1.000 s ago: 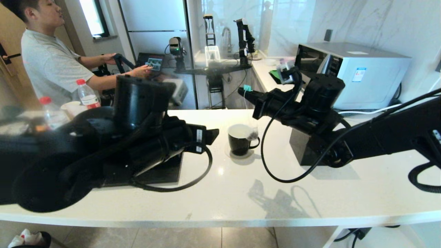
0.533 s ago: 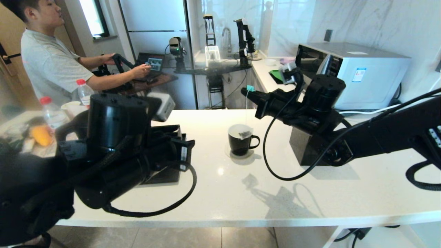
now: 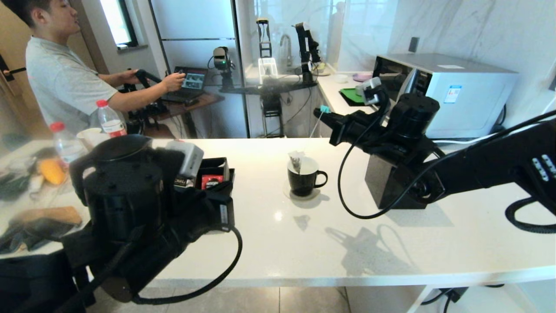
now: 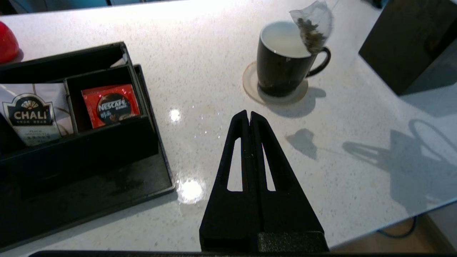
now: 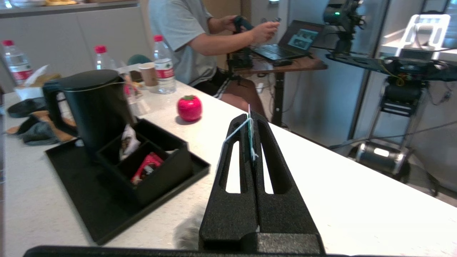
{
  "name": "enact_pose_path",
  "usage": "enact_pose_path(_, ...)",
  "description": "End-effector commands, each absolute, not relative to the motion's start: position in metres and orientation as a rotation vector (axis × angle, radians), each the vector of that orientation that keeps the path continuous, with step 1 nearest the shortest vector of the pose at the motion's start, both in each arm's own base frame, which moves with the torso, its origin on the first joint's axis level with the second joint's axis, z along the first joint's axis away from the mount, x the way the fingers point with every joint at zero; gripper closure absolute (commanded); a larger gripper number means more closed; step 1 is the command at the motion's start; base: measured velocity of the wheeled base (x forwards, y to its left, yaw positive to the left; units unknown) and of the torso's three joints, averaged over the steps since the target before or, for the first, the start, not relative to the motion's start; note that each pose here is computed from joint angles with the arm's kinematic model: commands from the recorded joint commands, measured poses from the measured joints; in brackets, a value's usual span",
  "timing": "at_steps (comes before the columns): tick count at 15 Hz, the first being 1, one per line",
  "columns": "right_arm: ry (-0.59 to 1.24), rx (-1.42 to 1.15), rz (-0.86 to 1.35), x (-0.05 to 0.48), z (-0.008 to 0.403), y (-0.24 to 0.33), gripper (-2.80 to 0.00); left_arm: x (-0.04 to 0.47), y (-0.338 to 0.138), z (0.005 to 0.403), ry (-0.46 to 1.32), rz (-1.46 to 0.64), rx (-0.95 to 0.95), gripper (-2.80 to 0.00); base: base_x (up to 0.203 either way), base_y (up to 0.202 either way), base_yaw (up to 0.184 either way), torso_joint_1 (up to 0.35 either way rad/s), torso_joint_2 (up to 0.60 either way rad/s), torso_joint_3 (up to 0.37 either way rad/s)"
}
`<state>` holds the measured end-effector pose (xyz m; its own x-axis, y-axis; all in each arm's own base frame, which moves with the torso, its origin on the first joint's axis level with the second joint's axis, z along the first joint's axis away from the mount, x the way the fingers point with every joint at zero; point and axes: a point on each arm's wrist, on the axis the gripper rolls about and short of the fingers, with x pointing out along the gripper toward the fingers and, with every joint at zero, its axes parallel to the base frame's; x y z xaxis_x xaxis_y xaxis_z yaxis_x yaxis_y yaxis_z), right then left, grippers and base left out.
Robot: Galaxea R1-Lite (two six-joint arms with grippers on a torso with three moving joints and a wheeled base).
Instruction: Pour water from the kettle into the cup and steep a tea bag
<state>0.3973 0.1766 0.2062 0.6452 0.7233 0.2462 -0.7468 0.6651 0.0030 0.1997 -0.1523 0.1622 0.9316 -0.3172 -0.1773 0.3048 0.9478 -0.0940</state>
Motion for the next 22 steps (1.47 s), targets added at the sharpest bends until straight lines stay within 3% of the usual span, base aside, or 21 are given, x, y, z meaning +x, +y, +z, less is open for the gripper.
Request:
enact_pose_path(1,-0.231,0.106,0.827,0.406,0.2,0.173,0.0,0.202,-0.146,0.141,0.162,-0.288,-0.075,0.0,0.0,0.0,0.0,0.0,0.0,0.0)
enact_pose_path(6,-0.265,0.102,0.803,0.428,0.211,0.17,0.0,0.2,-0.119,0.12,0.18,0.0,0.002,0.0,0.0,0.0,0.0,0.0,0.0,0.0)
enact_pose_path(22,-0.208,0.101,0.803,0.445,0.186,0.176,0.0,0.144,-0.007,0.119,0.18,0.468,0.048,0.0,0.0,0.0,0.0,0.0,0.0,0.0)
